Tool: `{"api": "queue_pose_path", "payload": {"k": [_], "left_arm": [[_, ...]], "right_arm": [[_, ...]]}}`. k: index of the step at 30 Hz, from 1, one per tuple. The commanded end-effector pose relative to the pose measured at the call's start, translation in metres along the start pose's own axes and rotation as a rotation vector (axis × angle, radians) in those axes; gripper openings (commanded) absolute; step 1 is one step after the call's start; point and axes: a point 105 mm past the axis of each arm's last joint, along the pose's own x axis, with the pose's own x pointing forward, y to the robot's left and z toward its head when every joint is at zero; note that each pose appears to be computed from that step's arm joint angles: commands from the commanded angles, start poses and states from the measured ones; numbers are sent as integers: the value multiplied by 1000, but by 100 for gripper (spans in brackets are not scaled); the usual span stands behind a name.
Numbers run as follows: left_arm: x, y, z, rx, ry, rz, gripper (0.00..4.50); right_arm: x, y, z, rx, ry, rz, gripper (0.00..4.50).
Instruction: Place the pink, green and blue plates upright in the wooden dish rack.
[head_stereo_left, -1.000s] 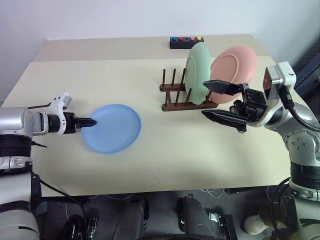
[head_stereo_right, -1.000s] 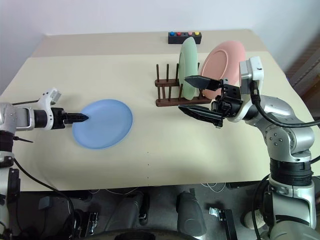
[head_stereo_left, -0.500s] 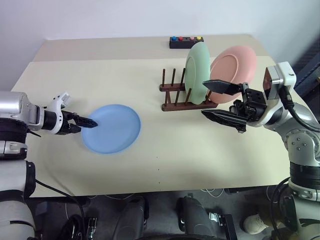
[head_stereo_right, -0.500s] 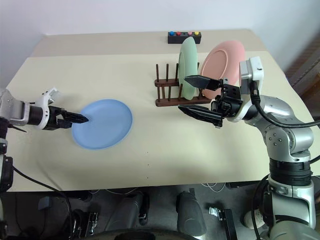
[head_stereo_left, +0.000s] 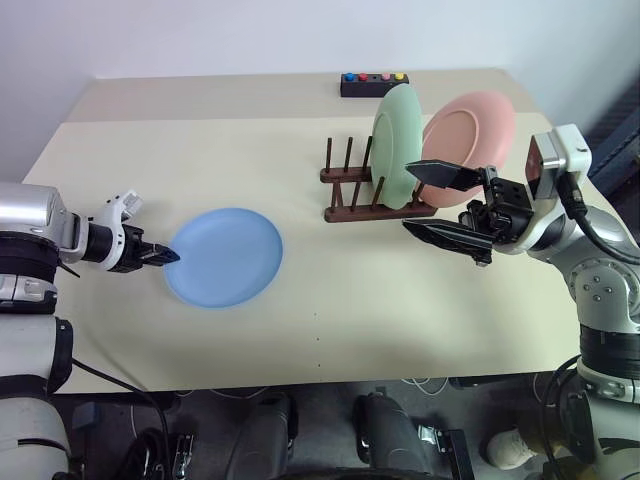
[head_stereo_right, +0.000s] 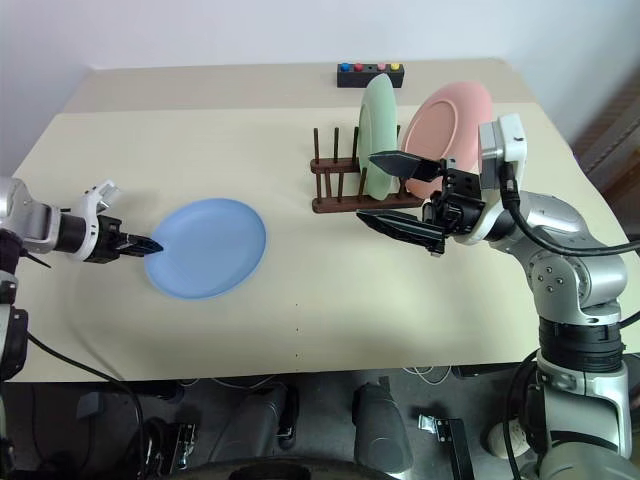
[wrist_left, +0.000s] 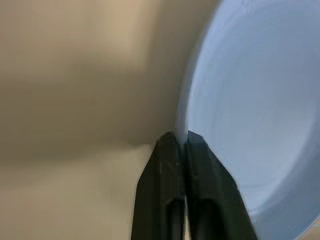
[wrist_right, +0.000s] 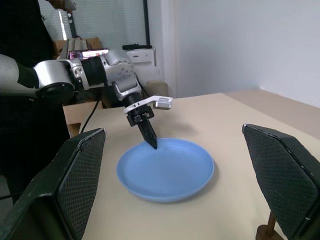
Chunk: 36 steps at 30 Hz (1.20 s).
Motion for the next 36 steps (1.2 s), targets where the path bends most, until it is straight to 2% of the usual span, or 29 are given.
{"api": "queue_pose_path", "payload": {"k": [1,6,11,18,21,22,27,32,34,36], "left_arm": [[-7,-5,10,6,-46,-15,4],[-12,-13,19,8,-90,-49,4],[-29,-35,37,63,-197,-163,4],[-58,-57,67,205,-453,-284,4],[-75,-78,80,301,-599,-371,4],[-79,-84,81,344,-636,-391,4],[-88,-107,82,489,-845,-451,4],[-93,-114,87,444,-975,-507,4],[-95,-119,89,525,-1065,-445,4],[-91,-124,87,515,-1087,-478,4]], "right_arm": [[-1,2,8,-36,-7,4,450],[1,1,8,-35,-10,8,450],[1,1,7,-32,-9,12,450],[2,0,6,-48,9,15,450],[2,0,-6,-105,103,13,450],[2,0,-12,-127,139,18,450],[4,-3,-13,-178,147,-2,450],[6,-5,-9,-199,122,-35,450],[4,-7,-8,-202,116,-59,450],[3,-10,-7,-218,119,-87,450]]}}
